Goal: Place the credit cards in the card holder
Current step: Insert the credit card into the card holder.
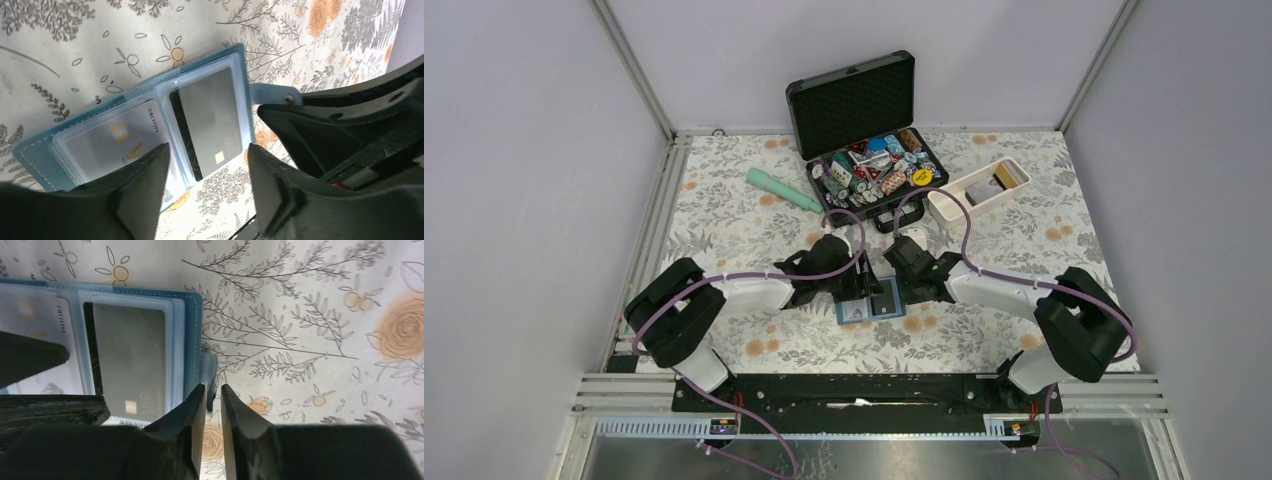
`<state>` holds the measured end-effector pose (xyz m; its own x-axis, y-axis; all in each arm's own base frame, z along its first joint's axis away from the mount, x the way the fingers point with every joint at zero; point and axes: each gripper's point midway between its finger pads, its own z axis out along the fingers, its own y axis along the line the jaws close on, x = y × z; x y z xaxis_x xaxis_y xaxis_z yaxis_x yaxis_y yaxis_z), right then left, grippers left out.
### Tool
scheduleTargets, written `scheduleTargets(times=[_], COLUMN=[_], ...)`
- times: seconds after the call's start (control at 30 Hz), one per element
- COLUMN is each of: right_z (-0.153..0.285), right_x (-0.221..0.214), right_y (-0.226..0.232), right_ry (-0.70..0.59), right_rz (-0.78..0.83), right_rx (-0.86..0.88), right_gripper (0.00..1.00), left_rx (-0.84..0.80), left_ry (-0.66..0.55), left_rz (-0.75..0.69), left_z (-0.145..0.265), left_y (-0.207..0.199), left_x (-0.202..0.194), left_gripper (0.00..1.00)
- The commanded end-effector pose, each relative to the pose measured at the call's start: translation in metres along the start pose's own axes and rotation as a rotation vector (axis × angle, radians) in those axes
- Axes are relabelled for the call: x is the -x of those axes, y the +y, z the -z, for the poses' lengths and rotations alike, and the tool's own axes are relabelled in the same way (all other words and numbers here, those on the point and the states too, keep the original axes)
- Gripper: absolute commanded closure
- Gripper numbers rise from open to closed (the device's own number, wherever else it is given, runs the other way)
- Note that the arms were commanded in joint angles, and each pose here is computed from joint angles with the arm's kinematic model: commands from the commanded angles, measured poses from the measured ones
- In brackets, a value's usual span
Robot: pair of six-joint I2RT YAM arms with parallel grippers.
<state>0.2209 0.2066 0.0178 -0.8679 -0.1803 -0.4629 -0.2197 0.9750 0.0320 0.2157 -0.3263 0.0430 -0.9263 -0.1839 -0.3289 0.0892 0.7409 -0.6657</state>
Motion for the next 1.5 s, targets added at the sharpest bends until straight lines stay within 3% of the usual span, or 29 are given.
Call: scheduleTargets(times=[0.0,0.23,0.37,0.5,0.7,0.9,1.13,1.47], right_z=[0.021,0.055,0.075,0.092,0.098,0.089,0.058,0.026], right_x=[0.016,0.045,0.055,0.06,0.057,0.043,0.016,-0.005], right_y=[-0.012,-0.02,-0.016,-0.002,0.04,0.069,0.069,0.043], right_ry=[-0.084,-0.166,-0.207,-0.227,-0.224,-0.176,-0.089,-0.063], right_rz=[-0.045,-0.035,-0.029,-0.045,-0.092,-0.119,-0.15,-0.161], right_rx=[-0.059,-0.09,-0.042,0.062,0.31,0.471,0.455,0.307], right_gripper=[0.67,0.29,0.17,0.12,0.15,0.29,0.5,0.54], left_rx=[-0.026,-0.075,-0.072,-0.053,0.022,0.047,-0.005,-0.016], left_ry=[-0.057,-0.161,-0.208,-0.236,-0.264,-0.268,-0.219,-0.198], left_rz=[-0.136,-0.216,-0.225,-0.197,-0.13,-0.052,-0.006,0.024], left_z=[0.01,0.047,0.073,0.095,0.112,0.113,0.098,0.079], left_y=[-0.018,-0.043,-0.046,-0.033,0.006,0.035,0.039,0.046], left_x=[0.019,0.042,0.052,0.058,0.062,0.054,0.039,0.034], left_gripper=[0.31,0.03,0.01,0.01,0.01,0.01,0.02,0.09])
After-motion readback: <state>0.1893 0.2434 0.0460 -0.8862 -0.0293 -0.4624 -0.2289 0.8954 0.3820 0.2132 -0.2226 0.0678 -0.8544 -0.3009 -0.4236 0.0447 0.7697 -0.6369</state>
